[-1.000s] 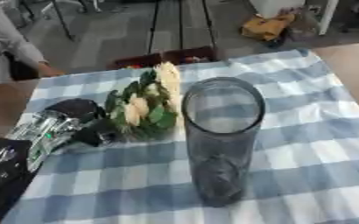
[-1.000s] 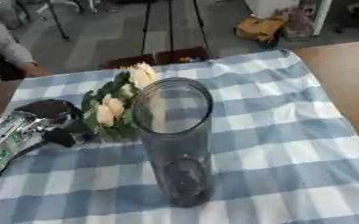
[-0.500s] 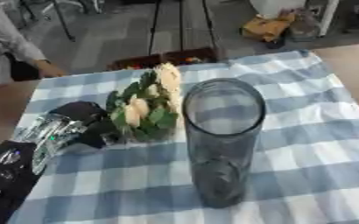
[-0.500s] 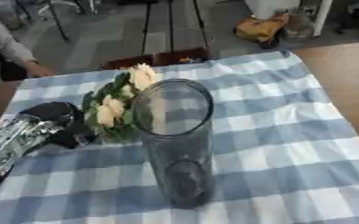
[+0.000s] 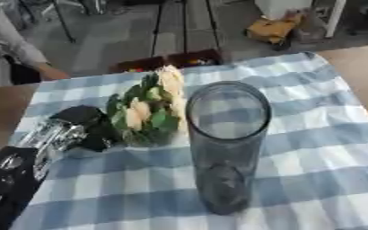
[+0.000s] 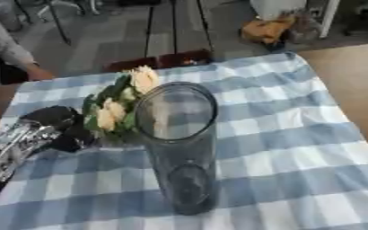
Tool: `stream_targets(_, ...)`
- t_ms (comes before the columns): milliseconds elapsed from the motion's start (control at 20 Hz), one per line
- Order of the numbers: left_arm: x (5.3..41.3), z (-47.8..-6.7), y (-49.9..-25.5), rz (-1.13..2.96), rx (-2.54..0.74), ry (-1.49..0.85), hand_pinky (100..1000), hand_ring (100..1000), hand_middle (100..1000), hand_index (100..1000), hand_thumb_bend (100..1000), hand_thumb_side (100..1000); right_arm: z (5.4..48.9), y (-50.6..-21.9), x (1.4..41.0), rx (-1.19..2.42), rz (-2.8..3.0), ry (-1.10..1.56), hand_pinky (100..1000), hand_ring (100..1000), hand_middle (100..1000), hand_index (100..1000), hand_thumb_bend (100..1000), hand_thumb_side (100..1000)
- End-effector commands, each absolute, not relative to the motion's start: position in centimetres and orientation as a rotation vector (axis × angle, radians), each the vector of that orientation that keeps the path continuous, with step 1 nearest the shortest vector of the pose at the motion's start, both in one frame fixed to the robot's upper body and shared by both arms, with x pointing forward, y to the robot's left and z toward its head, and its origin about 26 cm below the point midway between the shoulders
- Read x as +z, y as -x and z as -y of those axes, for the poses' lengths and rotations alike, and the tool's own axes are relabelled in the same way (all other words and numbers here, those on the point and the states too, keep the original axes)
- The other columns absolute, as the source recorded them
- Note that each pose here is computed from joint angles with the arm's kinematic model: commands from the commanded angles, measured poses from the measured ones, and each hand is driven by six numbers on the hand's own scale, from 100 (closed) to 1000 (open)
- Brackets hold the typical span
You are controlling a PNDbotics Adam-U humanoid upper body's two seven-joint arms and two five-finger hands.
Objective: Arrange flowers into the vase.
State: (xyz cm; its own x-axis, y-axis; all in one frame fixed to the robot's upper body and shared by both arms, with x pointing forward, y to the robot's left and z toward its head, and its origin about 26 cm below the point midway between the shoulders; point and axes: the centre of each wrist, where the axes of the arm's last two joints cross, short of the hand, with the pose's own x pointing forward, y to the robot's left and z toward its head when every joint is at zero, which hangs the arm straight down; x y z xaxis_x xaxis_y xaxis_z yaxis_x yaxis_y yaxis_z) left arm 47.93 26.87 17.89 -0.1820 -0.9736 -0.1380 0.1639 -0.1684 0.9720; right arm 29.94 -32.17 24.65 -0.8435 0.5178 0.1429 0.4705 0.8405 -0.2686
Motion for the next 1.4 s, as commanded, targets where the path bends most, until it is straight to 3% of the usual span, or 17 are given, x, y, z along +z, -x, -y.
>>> stream_targets(50,18.7,-27.8,-48.1,1.112,-1.496,-1.117,228,465,556,709,100,551,32.3,-29.6,25.3,0.331,2.832,0.773,814,804,508,812,100,747)
stream_targets(450,18.3,-27.8,-48.2,1.114,-1.462,-1.064,100,325,453,609,100,542,32.3,-29.6,25.2,0.325,2.828,0.776,815,805,507,813,100,748)
stream_targets(950,17.2,-28.2,-48.6,1.131,-1.395,-1.103,100,115,266,410,100,582,32.4,-29.6,25.1,0.318,2.822,0.785,816,806,505,813,100,748)
stream_targets(1400,17.8,-28.0,-48.8,1.281,-1.357,-1.186,100,100,201,343,100,678,32.4,-29.6,25.1,0.32,2.817,0.785,817,807,504,813,100,749)
